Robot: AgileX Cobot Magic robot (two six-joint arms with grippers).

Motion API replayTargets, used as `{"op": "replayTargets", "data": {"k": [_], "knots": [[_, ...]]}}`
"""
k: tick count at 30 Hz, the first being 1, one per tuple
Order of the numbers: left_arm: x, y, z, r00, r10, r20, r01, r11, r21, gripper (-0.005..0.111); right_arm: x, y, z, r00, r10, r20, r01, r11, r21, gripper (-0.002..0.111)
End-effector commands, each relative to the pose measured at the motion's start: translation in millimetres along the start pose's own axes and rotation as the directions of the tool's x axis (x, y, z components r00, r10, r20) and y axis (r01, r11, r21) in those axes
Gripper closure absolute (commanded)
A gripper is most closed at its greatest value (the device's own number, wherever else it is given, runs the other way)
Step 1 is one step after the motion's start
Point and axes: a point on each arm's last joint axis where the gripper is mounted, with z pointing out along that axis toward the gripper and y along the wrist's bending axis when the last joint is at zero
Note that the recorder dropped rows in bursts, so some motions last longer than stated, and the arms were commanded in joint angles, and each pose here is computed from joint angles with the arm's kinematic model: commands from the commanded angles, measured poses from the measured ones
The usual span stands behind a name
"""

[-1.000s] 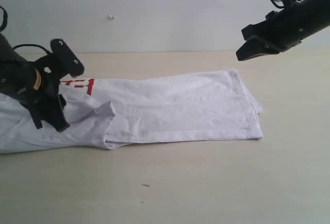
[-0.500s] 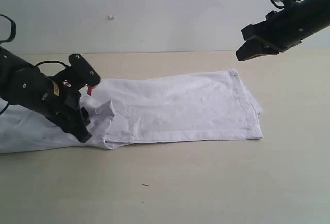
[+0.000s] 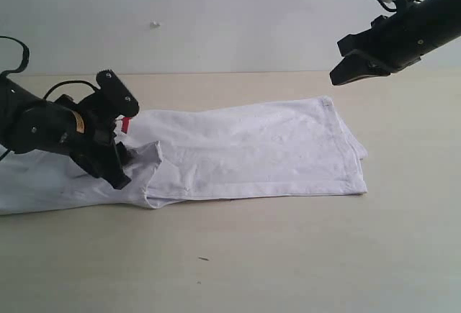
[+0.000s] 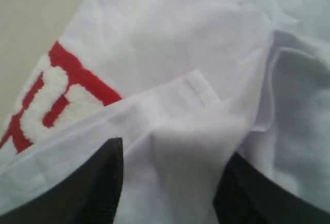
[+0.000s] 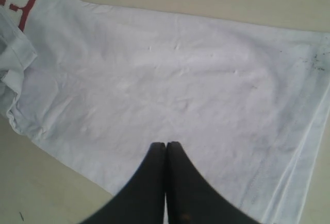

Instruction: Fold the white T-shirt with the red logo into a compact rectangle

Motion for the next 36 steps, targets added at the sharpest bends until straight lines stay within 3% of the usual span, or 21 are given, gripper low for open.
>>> {"op": "replayTargets", "data": {"k": [1, 9, 14, 23, 25, 27, 30, 31, 35, 36], "knots": [[-12, 13.9, -2, 0.998, 0.032, 0.056, -0.029, 0.999, -0.045, 0.057, -2, 1, -2, 1.0, -0.014, 0.005, 0.014, 1.0, 0.002, 0.108], [-42, 37.7, -10, 0.989, 0.037, 0.144, -0.02, 0.993, -0.117, 0.057, -2, 0, -2, 1.0, -0.018, 0.007, 0.018, 1.0, 0.012, 0.108], [-44, 40.7, -10, 0.989, 0.035, 0.144, -0.018, 0.992, -0.122, 0.057, -2, -1, -2, 1.0, -0.026, 0.014, 0.025, 0.999, 0.02, 0.108], [-21, 37.5, -9, 0.996, 0.0, -0.084, -0.004, 0.999, -0.05, 0.057, -3, -1, -2, 1.0, -0.026, 0.015, 0.025, 0.999, 0.021, 0.108], [-13, 41.5, -11, 0.99, -0.051, -0.132, 0.045, 0.998, -0.049, 0.058, -3, -1, -2, 1.0, -0.026, 0.015, 0.025, 0.999, 0.021, 0.108], [-4, 51.7, -13, 0.971, -0.179, -0.155, 0.169, 0.983, -0.078, 0.064, -2, -1, -2, 1.0, -0.027, 0.012, 0.027, 0.999, 0.021, 0.108], [17, 77.2, -20, 0.888, -0.435, -0.146, 0.413, 0.896, -0.161, 0.068, -1, -2, -3, 0.999, -0.041, -0.008, 0.042, 0.998, 0.038, 0.108], [30, 88.8, -24, 0.83, -0.537, -0.147, 0.507, 0.838, -0.201, 0.068, 0, -2, -3, 0.999, -0.041, -0.012, 0.041, 0.998, 0.041, 0.108], [76, 119.4, -35, 0.642, -0.747, -0.173, 0.683, 0.659, -0.314, 0.068, 0, -3, -3, 0.999, -0.041, -0.012, 0.042, 0.998, 0.052, 0.108], [90, 126.5, -39, 0.568, -0.806, -0.168, 0.733, 0.588, -0.342, 0.068, -1, -4, -3, 0.999, -0.041, -0.009, 0.042, 0.998, 0.056, 0.108]]}}
